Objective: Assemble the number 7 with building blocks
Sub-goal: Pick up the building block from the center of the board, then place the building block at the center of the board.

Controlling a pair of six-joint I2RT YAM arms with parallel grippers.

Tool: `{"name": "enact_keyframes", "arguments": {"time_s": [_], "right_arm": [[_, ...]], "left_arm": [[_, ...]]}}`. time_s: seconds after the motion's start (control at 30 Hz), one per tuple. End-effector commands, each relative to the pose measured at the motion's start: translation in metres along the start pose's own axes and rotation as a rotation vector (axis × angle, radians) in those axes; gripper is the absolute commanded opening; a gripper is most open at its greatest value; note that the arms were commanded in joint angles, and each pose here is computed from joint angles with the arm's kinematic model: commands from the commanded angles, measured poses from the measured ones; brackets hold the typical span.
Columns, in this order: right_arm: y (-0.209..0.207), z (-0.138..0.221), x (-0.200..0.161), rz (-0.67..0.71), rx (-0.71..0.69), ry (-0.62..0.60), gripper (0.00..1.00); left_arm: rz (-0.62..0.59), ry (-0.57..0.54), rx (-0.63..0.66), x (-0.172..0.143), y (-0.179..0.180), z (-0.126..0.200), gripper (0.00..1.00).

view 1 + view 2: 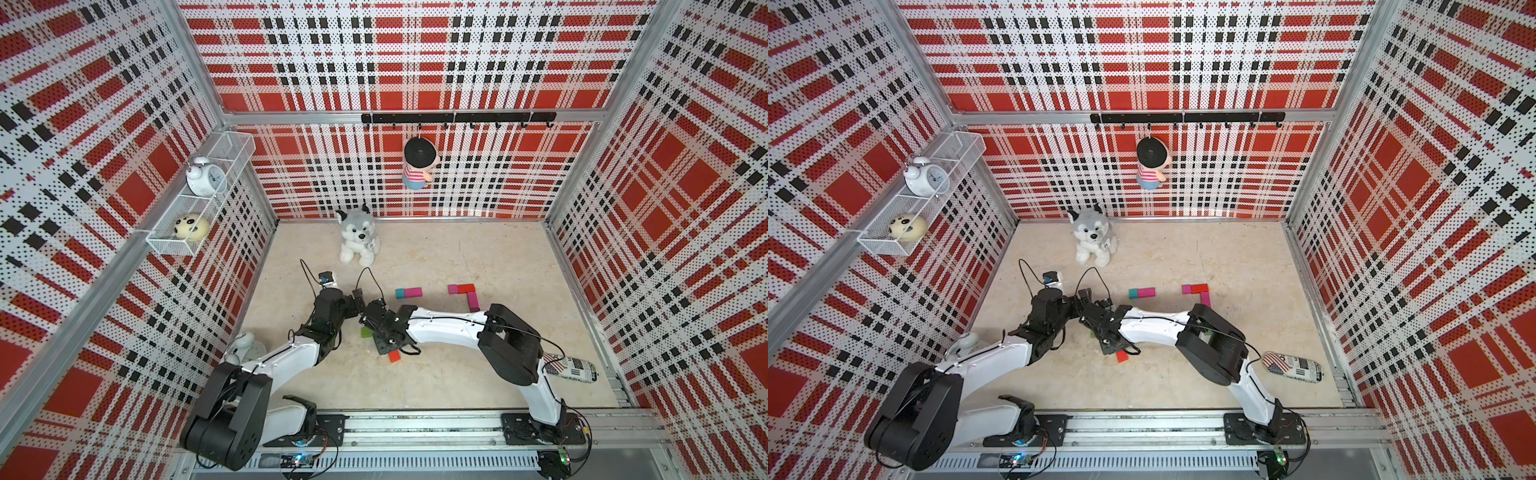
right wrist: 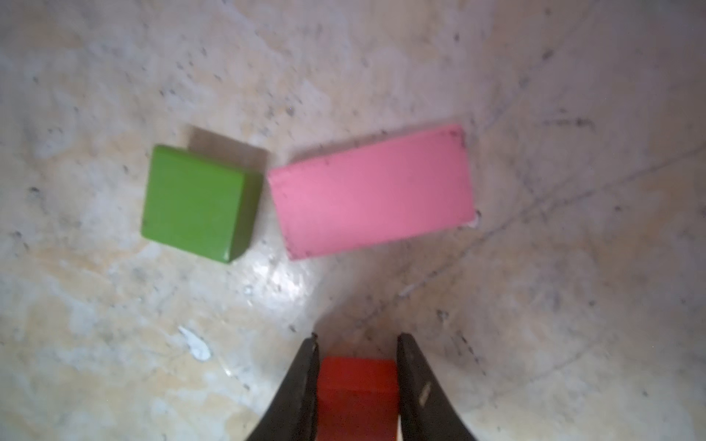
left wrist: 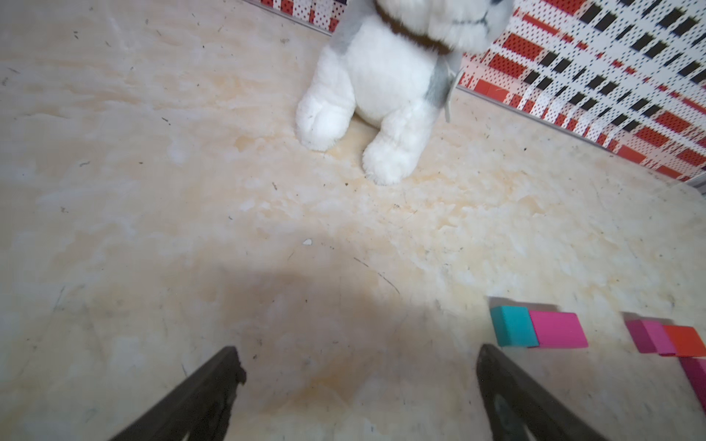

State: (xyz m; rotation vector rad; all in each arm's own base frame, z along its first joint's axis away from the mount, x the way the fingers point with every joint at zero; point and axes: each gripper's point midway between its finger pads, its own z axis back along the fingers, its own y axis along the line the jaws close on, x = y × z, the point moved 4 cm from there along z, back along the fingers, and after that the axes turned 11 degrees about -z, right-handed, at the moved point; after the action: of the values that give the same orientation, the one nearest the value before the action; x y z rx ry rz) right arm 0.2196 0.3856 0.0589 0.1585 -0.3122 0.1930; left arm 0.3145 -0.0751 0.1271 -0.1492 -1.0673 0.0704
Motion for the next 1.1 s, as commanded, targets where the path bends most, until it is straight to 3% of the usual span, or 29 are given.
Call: {"name": "enact_keyframes", "arguments": {"time_s": [0.0,0.33,0.73,1.07], "right_arm": [[-0.017,0.01,-0.01,-0.027,-0.018,0.004,0.08],[-0.037,0.057,0.025,-0.026,-0.042,-0.155,0.09],[-0.1,0.046,0.086,-0.127,-0.07,-0.209,0.1],[-0.115,0.01,0.122,-0.168,-0.024,-0.169,0.12]], "left_arm": [[0.019,-0.035,-0.034,0.006,-0.004,0.006,0.98],[0.012,-0.028,-0.026,0.006,-0.006,0.006,0.98],[-0.027,0.044,-0.042,0.002,-0.024,-0.023,0.98],[-0.059,0.104,-0.042,-0.006,-0.033,-0.046,0.98]]}}
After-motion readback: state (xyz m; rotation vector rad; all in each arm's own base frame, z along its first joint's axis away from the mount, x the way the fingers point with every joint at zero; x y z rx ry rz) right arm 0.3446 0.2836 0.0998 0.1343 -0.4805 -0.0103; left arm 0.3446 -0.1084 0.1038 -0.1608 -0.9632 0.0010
